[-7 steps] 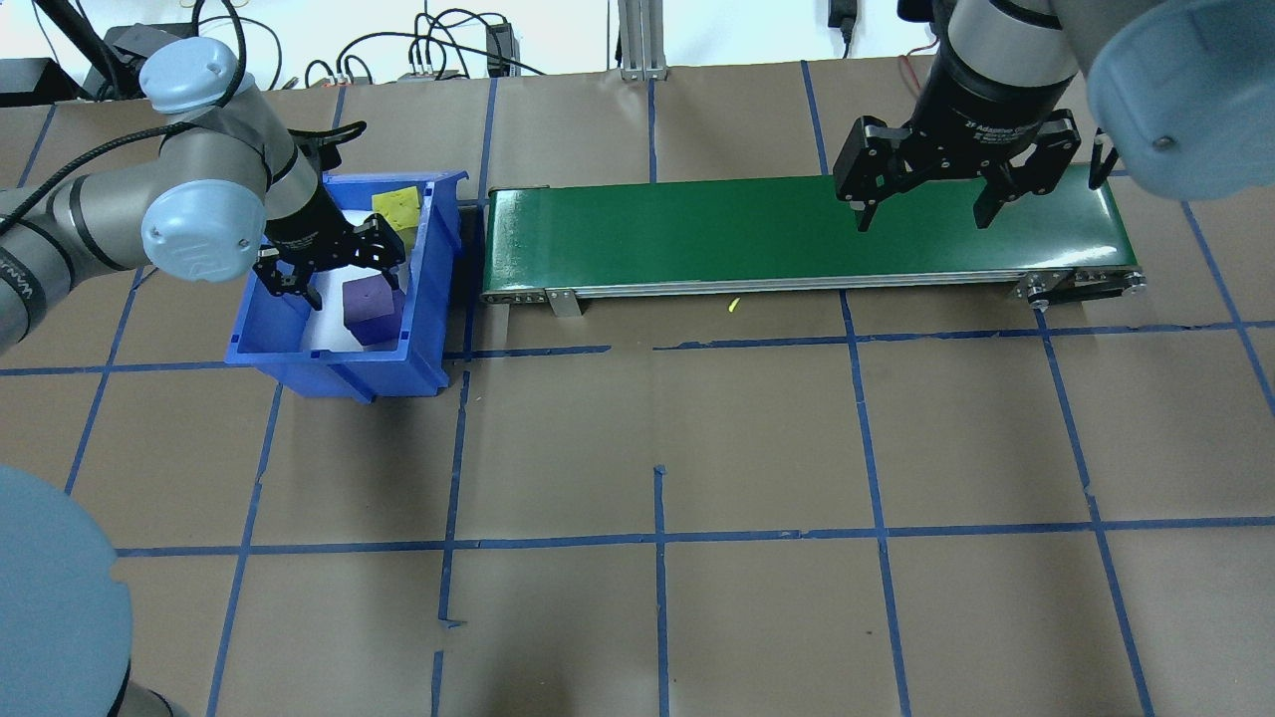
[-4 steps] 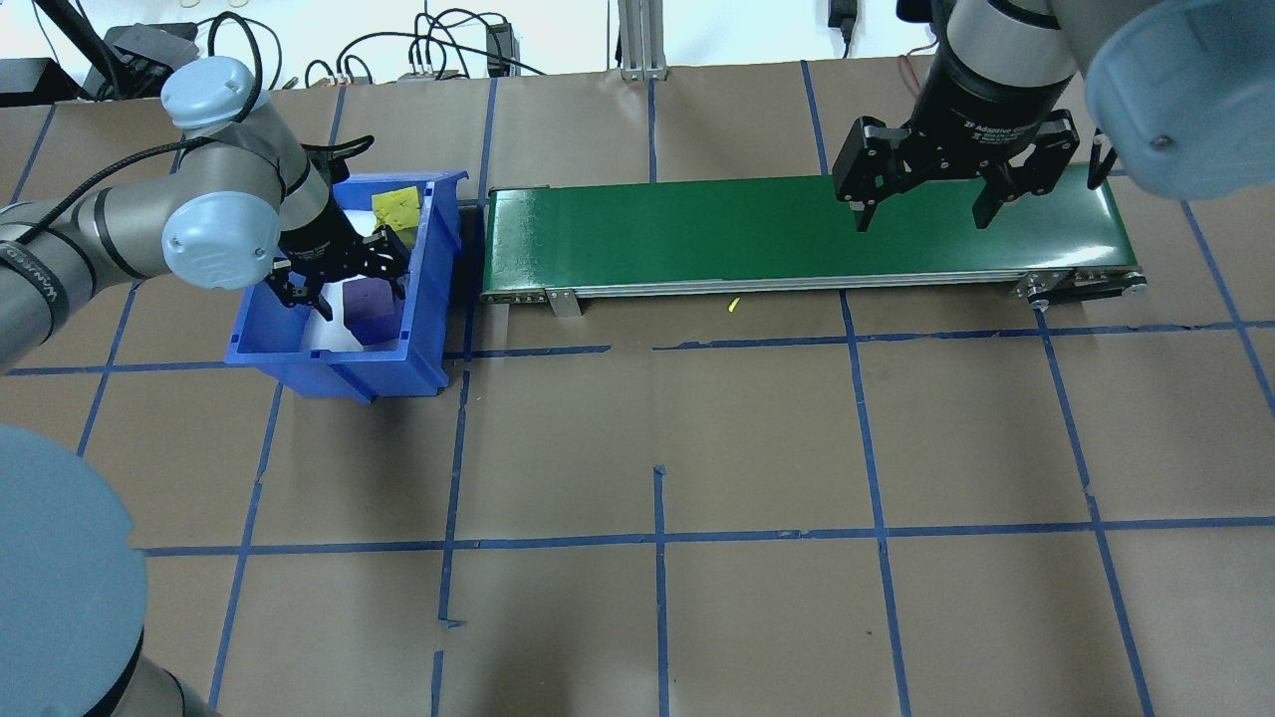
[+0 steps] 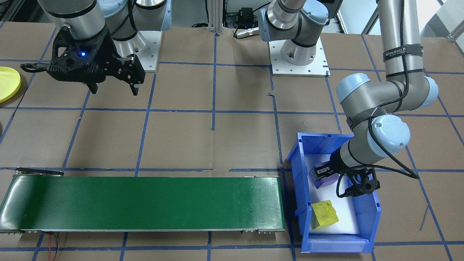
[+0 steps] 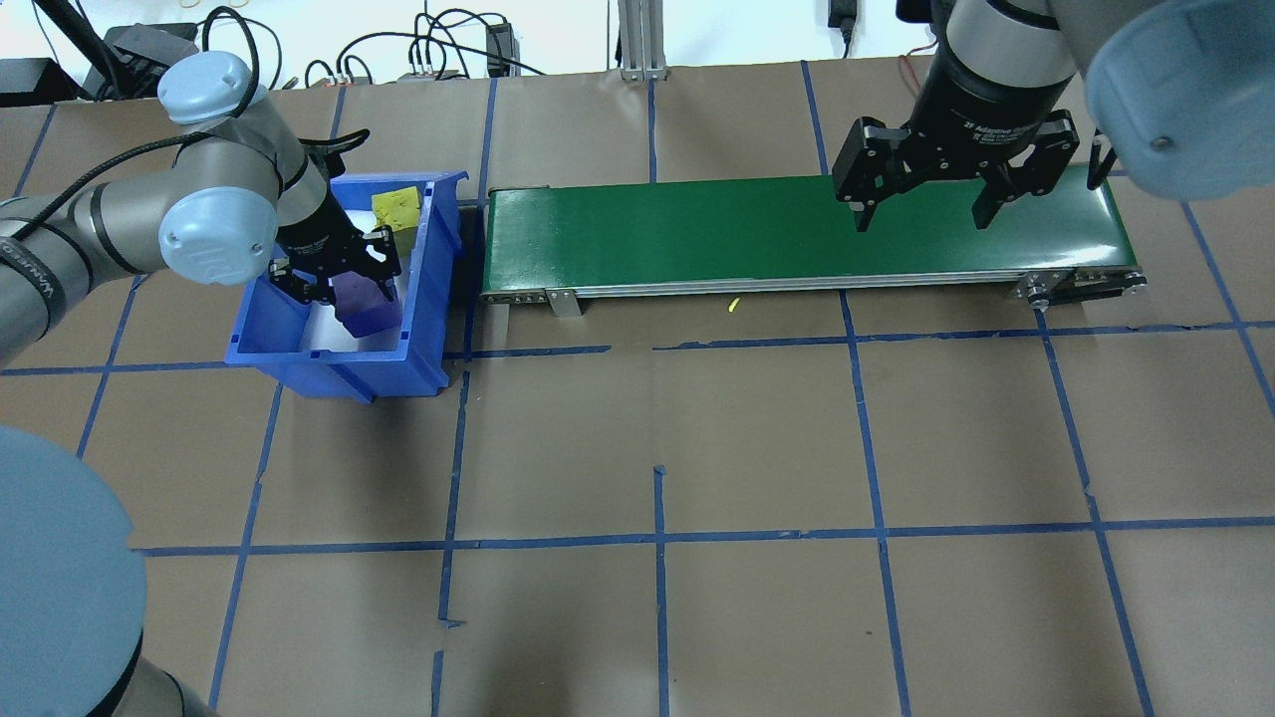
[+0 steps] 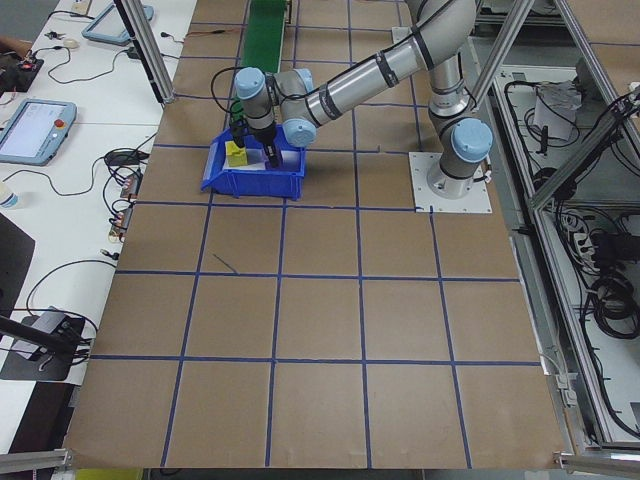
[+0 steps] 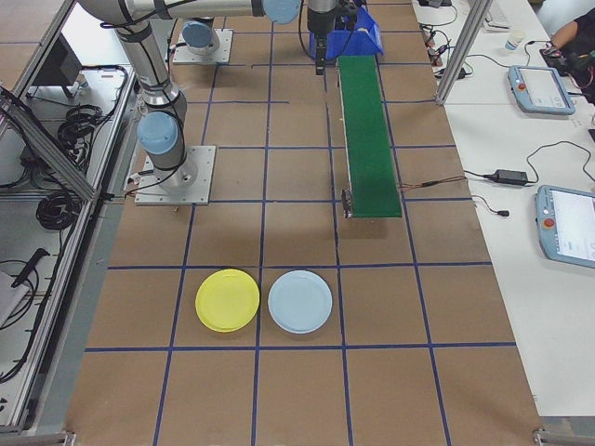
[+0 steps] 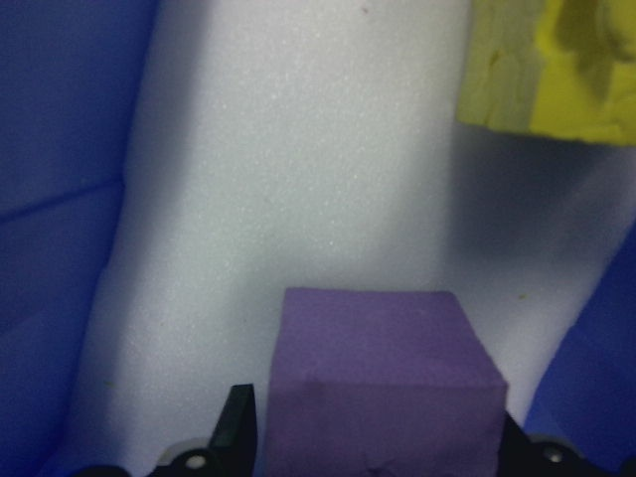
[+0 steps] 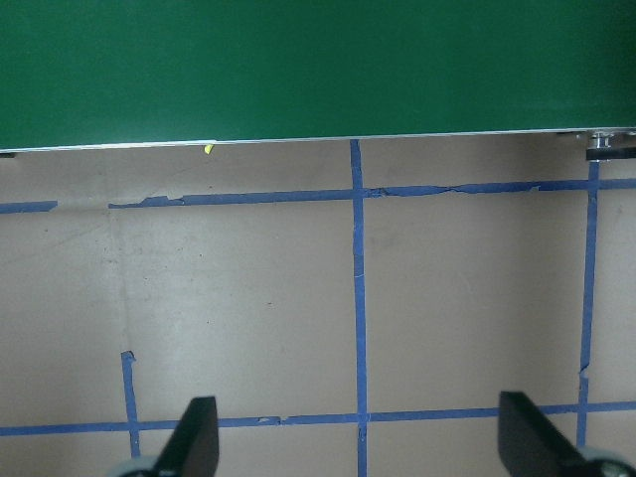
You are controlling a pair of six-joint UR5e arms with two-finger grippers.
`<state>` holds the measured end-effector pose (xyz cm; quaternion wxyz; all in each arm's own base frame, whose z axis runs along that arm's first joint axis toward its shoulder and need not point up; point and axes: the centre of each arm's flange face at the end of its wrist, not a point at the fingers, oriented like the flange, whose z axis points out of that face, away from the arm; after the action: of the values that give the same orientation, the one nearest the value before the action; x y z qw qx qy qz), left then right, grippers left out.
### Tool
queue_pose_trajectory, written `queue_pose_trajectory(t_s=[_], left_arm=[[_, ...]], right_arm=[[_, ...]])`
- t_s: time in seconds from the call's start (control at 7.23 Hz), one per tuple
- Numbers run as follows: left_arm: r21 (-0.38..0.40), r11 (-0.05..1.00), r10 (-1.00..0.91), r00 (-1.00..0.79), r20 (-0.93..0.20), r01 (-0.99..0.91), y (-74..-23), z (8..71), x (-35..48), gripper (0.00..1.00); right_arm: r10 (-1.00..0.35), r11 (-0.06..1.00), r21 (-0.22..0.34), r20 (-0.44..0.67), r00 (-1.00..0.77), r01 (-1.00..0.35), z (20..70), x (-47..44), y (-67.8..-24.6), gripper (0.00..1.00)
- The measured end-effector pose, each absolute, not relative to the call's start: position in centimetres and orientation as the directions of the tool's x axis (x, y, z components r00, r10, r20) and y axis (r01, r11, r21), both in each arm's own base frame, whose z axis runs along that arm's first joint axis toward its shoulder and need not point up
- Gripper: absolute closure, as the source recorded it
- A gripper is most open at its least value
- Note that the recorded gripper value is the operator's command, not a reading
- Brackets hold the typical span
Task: Move block left to right into plate
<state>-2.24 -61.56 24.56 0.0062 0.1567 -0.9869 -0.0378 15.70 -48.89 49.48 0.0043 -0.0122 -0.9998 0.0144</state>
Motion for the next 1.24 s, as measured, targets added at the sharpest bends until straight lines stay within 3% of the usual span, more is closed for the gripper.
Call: queue_pose_trajectory(t_s=[0.69, 1.24], left_arm=[[-0.031, 0.969, -0.245, -0.969, 0.013, -0.245, -63.5, 36.8, -6.3, 0.76], [-0.086, 0.995, -0.048, -0.999, 0.018, -0.05, -64.7, 34.4, -18.5, 0.69]], right_arm=[[0.024, 0.999, -0.029, 0.007, -1.0, 0.024, 49.4, 15.8, -48.9, 0.0], [0.025, 0.999, -0.028, 0.009, -1.0, 0.025, 49.4, 15.6, -49.0, 0.0]])
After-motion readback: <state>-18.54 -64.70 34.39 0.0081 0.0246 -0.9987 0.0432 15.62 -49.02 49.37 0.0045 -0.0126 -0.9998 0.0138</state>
